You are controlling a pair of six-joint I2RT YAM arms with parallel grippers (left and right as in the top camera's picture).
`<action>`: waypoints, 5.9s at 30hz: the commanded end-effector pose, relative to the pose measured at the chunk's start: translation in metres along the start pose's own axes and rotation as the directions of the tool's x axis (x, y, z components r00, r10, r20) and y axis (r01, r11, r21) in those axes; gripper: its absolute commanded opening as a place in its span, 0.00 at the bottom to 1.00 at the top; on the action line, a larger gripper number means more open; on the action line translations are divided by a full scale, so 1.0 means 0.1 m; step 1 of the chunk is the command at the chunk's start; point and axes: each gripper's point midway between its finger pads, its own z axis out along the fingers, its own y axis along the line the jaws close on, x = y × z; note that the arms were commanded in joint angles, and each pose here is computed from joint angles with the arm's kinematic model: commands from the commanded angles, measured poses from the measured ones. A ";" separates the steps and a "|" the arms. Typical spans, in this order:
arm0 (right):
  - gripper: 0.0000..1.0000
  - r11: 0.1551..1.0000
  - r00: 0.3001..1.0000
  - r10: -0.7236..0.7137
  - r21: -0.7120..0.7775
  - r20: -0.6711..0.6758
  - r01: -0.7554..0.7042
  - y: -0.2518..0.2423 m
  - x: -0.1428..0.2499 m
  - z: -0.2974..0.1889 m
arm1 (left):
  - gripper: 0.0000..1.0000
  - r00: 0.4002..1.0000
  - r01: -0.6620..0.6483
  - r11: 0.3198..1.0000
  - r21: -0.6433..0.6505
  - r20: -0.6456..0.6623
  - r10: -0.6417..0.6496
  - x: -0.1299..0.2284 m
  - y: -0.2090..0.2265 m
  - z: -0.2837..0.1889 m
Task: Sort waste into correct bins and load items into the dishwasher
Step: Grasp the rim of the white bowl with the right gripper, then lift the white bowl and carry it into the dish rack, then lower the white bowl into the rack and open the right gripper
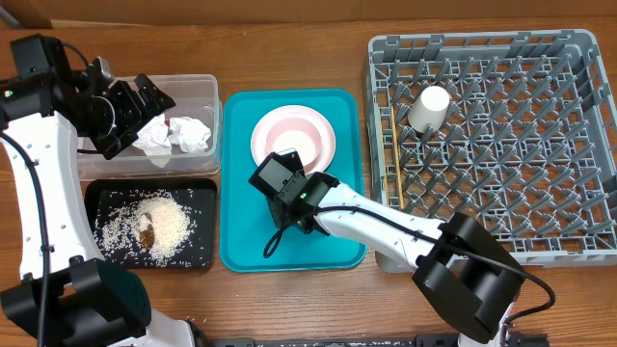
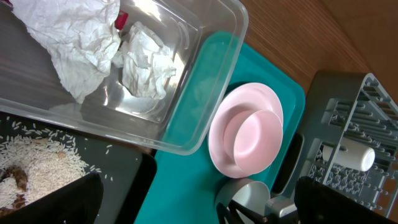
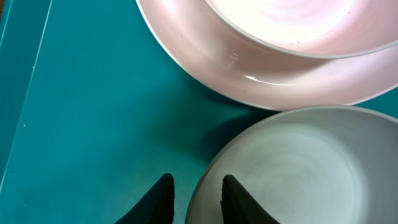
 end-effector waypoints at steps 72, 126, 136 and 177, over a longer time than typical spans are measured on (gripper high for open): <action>0.04 0.608 0.910 0.388 -0.783 0.149 -0.131 -1.96 -0.72 -2.51 | 1.00 1.000 0.001 1.000 0.000 0.014 -0.001 -0.04 -0.04 -0.02; 0.41 0.556 0.620 0.784 -0.497 0.046 -0.666 -4.07 -0.26 -1.58 | 1.00 1.000 0.001 1.000 0.000 0.014 -0.001 -0.04 -0.04 -0.02; 0.04 0.750 0.791 0.612 -0.296 -0.028 -0.591 -3.28 -0.29 -1.54 | 1.00 1.000 0.001 1.000 0.000 0.014 -0.001 -0.04 -0.04 -0.02; 0.04 0.788 0.783 0.616 0.071 -0.086 -0.612 -2.96 0.00 -1.12 | 1.00 1.000 0.001 1.000 0.000 0.014 -0.001 -0.04 -0.04 -0.02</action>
